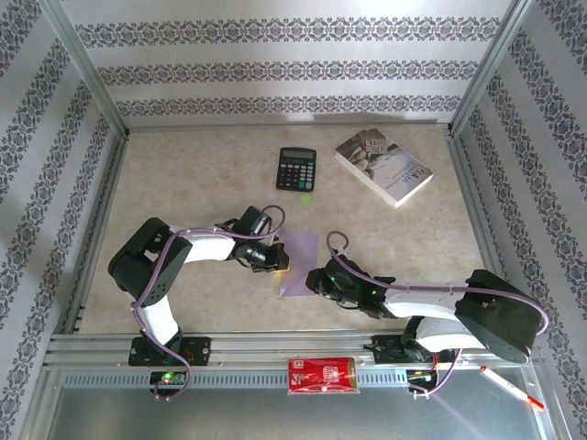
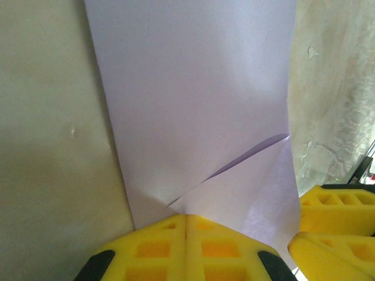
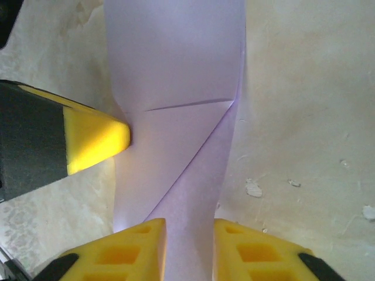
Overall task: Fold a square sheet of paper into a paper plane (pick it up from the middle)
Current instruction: Turn over the paper at the bottom-center of the table.
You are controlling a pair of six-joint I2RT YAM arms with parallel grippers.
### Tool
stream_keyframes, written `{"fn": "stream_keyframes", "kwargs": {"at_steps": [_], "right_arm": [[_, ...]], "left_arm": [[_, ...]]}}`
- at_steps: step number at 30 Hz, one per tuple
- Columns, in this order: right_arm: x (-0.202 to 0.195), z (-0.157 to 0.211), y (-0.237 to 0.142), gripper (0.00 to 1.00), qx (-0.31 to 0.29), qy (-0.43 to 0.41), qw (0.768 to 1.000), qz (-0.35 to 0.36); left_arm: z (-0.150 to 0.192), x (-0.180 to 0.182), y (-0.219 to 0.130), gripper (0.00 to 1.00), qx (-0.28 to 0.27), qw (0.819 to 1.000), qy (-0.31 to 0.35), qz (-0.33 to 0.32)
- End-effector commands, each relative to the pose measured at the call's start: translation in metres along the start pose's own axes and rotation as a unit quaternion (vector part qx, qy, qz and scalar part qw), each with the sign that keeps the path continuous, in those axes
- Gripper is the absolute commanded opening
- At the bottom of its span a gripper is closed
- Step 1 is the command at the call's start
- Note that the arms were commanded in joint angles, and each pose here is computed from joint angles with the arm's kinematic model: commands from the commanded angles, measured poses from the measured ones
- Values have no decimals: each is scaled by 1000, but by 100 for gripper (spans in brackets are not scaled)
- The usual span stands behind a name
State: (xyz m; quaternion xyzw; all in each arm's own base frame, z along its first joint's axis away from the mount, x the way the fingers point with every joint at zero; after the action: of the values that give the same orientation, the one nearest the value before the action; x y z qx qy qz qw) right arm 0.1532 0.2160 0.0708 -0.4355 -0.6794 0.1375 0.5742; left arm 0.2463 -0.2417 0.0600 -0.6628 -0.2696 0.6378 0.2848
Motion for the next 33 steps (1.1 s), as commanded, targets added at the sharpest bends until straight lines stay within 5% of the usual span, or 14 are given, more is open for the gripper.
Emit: {"fn": "stream_keyframes", "kwargs": {"at_steps": [1,16,20,24,29,33], "right_arm": [[2,0,-3,22,-33,15,999,-3],[11,5,-7,4,-116,7,993,3],[7,-3,-15,0,-117,-28,992,24],[-4,-21,-41,0,-68,-77,992,70],[1,-57,-127,0,-46,-203,958,196],[19,-63,-151,0,13,-285,924,257]], "left_arm": [[11,24,9,0,26,998,-21,-45],[9,21,8,1,23,999,-22,-40],[3,2,-1,21,1,1000,-19,5],[-11,-36,-27,46,-51,992,-25,116],[-33,-52,-84,59,-127,965,-64,219],[-36,-35,-113,59,-164,969,-78,169]]}}
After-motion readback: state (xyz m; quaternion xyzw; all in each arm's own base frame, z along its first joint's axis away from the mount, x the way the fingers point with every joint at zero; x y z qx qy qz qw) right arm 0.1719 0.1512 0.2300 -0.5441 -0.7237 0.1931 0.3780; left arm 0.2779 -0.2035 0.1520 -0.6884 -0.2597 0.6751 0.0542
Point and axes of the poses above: each hand's point on the last joint's axis, 136 mm out from that joint toward the fingers, its own y axis out along the fingers, its own x axis along the line the jaws close on, z = x × y, the point moved 6 cm from there along -y, back along the fingers, and after that the axes turned 4 degrees about -y, right-handed, at the moved point
